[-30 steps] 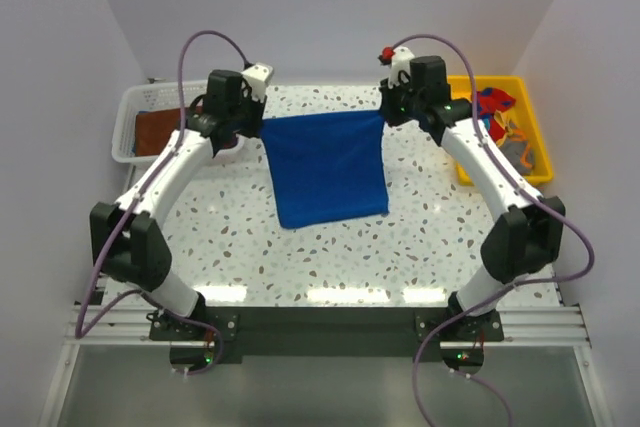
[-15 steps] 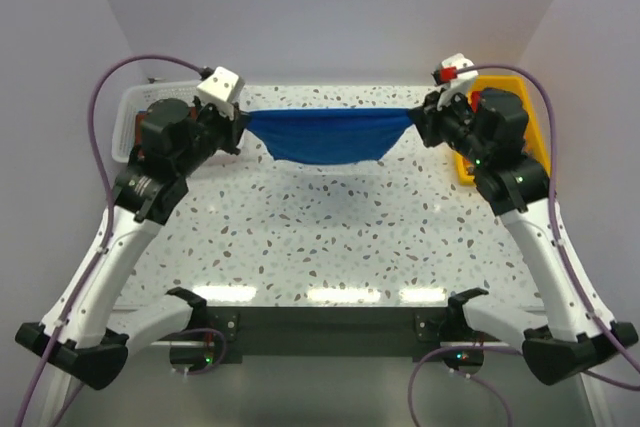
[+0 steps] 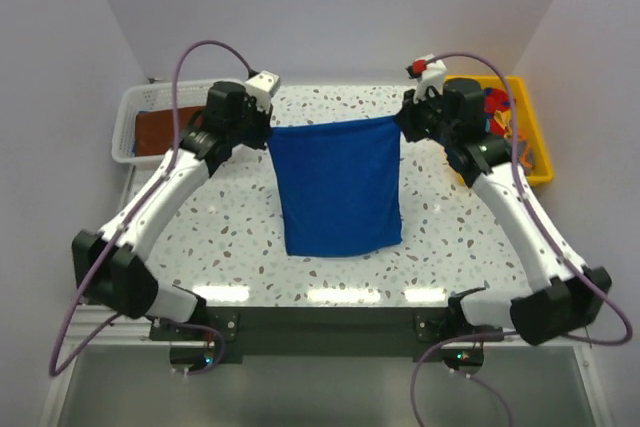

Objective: Fold and stack the towels
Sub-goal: Fold the towel

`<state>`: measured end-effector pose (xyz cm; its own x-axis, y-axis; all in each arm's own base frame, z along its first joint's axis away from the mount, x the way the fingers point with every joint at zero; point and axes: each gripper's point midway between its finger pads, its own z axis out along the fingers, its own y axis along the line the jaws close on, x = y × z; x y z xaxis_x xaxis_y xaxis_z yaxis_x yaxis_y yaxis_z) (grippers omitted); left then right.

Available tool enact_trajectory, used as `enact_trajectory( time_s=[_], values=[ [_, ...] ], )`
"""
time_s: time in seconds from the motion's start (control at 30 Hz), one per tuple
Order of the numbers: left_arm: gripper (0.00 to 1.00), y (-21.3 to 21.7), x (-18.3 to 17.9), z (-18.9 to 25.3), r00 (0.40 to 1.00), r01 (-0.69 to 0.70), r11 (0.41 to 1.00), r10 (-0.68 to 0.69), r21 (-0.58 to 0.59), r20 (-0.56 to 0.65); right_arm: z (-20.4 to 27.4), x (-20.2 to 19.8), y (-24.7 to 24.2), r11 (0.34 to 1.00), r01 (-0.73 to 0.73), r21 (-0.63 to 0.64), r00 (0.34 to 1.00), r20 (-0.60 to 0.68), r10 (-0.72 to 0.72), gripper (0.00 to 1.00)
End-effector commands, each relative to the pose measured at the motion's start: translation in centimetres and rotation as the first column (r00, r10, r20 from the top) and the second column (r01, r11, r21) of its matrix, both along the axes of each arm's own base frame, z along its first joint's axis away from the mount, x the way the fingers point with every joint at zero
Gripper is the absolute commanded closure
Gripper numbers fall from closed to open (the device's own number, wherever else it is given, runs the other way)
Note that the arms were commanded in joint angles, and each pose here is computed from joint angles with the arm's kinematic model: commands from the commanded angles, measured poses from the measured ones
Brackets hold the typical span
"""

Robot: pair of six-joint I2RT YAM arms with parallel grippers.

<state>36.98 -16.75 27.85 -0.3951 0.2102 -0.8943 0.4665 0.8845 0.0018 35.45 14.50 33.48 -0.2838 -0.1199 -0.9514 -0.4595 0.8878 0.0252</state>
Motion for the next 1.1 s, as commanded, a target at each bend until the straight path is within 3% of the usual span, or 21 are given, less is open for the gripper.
enact_trajectory(
  time_s=[0.0,0.23,0.4,1.07],
  values=[
    [1.00,0.9,4.1,-4.7,0.990,-0.086,0.996,0.088,0.022,-0.113,-3.9,4.3,-0.4,0.995,0.093,-0.042,0.993,-0.073,-0.096,1.00],
    [1.00,-0.7,11.0,-12.5,0.962,-0.066,0.995,0.085,0.080,-0.258,-10.1,11.7,1.1,0.988,0.094,-0.122,0.988,-0.108,-0.107,1.00],
    [1.00,-1.4,12.0,-12.5,0.967,-0.045,0.997,0.060,0.067,-0.246,-14.0,13.6,1.4,0.979,0.066,-0.191,0.981,-0.167,-0.099,1.00],
    [1.00,-1.1,0.3,-14.2,0.910,-0.064,0.998,0.046,-0.030,-0.412,-17.3,5.5,-1.3,0.974,0.145,-0.177,0.915,-0.352,-0.200,1.00]
  ],
)
